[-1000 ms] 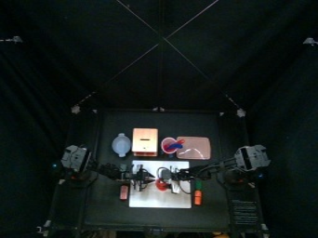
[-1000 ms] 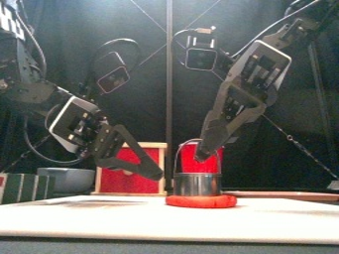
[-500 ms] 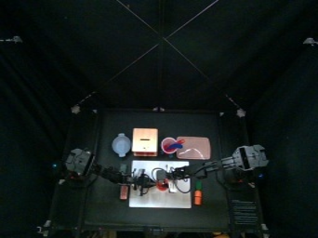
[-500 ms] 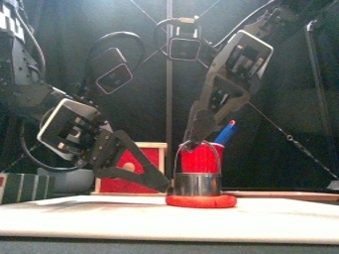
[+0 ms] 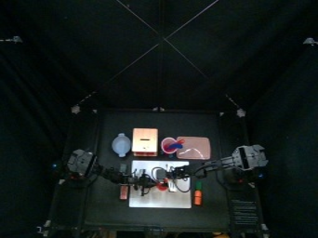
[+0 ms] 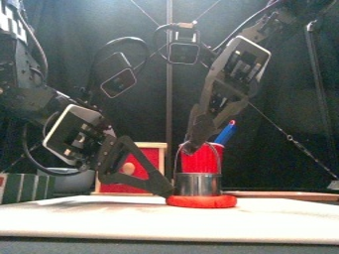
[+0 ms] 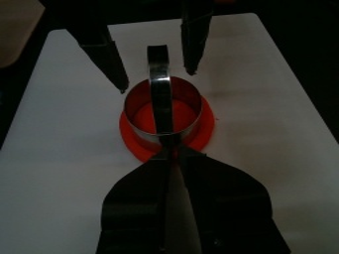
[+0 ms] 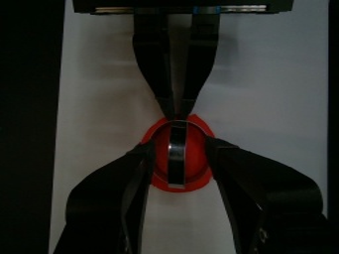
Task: Get the cutter from the drawer then cut the dough then place the extra dough in the bowl
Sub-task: Cut the dough
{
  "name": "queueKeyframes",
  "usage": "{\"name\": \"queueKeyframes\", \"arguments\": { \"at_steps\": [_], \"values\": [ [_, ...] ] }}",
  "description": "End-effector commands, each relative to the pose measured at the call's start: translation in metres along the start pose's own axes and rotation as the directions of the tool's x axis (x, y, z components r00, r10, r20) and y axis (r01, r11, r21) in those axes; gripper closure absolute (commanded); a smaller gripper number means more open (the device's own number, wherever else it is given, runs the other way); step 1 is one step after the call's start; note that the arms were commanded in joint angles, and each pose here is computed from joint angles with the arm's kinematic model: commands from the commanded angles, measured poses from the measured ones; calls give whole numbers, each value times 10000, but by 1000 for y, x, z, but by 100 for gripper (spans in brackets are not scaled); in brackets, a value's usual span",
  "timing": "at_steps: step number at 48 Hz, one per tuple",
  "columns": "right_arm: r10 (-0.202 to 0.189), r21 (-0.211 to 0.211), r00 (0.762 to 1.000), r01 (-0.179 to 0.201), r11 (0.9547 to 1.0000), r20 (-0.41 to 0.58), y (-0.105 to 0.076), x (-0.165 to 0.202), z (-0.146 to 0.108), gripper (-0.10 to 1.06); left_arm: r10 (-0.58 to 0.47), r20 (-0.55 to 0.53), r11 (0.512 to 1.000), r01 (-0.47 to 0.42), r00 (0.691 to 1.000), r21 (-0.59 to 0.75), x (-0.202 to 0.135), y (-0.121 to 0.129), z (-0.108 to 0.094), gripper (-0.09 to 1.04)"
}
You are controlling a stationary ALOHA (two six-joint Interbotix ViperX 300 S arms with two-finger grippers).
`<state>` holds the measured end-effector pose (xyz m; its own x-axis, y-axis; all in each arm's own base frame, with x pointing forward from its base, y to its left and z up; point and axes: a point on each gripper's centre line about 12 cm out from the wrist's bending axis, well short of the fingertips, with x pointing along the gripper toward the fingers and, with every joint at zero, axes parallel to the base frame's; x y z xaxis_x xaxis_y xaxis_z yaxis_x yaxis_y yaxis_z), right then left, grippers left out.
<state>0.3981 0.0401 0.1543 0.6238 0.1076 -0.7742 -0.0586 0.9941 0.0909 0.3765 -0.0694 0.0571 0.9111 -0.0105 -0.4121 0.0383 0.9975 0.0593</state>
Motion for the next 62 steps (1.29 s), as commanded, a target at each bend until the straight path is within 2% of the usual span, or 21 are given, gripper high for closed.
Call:
{"name": "queueKeyframes", "arguments": {
  "at_steps": [1,29,48,62],
  "values": [
    [24,31,9996,-25,10000,276,1,-6,7,15,73,141,9999,-71,9999,-102,6,2,8,36],
    [59,-13,10000,-59,10000,76,2,-5,7,18,74,-94,9998,-75,9999,-162,7,4,8,36],
    [45,-25,9999,-45,10000,155,1,-6,10,44,76,-153,9999,-78,9999,-147,7,4,6,36],
    [132,-111,9982,-126,9999,593,5,-22,23,53,76,-183,9998,-79,9998,-156,7,4,5,36]
  ]
}}
